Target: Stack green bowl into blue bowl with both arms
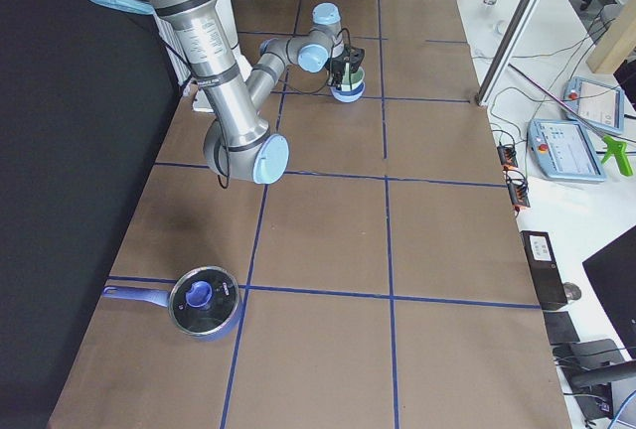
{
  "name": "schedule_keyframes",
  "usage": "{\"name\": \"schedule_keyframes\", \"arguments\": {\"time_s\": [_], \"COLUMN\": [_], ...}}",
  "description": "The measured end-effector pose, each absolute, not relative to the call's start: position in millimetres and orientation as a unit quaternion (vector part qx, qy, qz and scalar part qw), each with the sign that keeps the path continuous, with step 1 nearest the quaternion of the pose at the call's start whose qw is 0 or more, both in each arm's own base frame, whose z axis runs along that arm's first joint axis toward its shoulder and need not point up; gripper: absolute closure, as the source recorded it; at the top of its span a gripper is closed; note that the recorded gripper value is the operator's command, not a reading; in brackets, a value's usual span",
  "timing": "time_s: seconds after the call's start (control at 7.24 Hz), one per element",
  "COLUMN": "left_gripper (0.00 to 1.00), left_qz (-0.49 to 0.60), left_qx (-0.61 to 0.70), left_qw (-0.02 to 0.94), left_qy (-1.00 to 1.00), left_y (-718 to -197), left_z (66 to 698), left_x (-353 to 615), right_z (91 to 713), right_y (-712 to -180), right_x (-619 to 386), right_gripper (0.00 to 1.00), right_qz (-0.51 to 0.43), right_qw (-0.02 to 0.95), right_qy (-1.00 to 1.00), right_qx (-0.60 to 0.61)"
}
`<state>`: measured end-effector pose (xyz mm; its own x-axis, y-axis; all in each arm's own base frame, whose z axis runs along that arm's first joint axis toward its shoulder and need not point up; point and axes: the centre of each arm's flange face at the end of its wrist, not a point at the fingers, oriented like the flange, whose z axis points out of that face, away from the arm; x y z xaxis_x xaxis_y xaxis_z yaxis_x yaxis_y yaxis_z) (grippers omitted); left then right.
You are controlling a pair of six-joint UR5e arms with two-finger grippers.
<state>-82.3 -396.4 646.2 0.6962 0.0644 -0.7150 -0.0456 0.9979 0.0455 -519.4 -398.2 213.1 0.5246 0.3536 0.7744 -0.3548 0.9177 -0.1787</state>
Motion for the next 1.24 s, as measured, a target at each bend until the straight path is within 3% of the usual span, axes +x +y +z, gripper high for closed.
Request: {"name": "schedule_keyframes", "arguments": {"time_s": [0.41, 1.24], "left_gripper": [0.0, 0.0], "left_qz": [0.029, 0.029], "left_qx": [0.012, 0.012], "left_qw": [0.921, 0.921], "left_qy": [0.389, 0.389], "left_y": [-396, -396], "left_z": [646, 646], "left_x": [-82, -82], "right_z": [219, 224], "right_y": [-399, -405], "right_x": [-541, -556], "right_gripper": [0.9, 0.88], "right_qz": [0.217, 0.22], "right_qw": [0.876, 0.88], "right_qy": [-0.432, -0.42], "right_qx": [-0.007, -0.011]}}
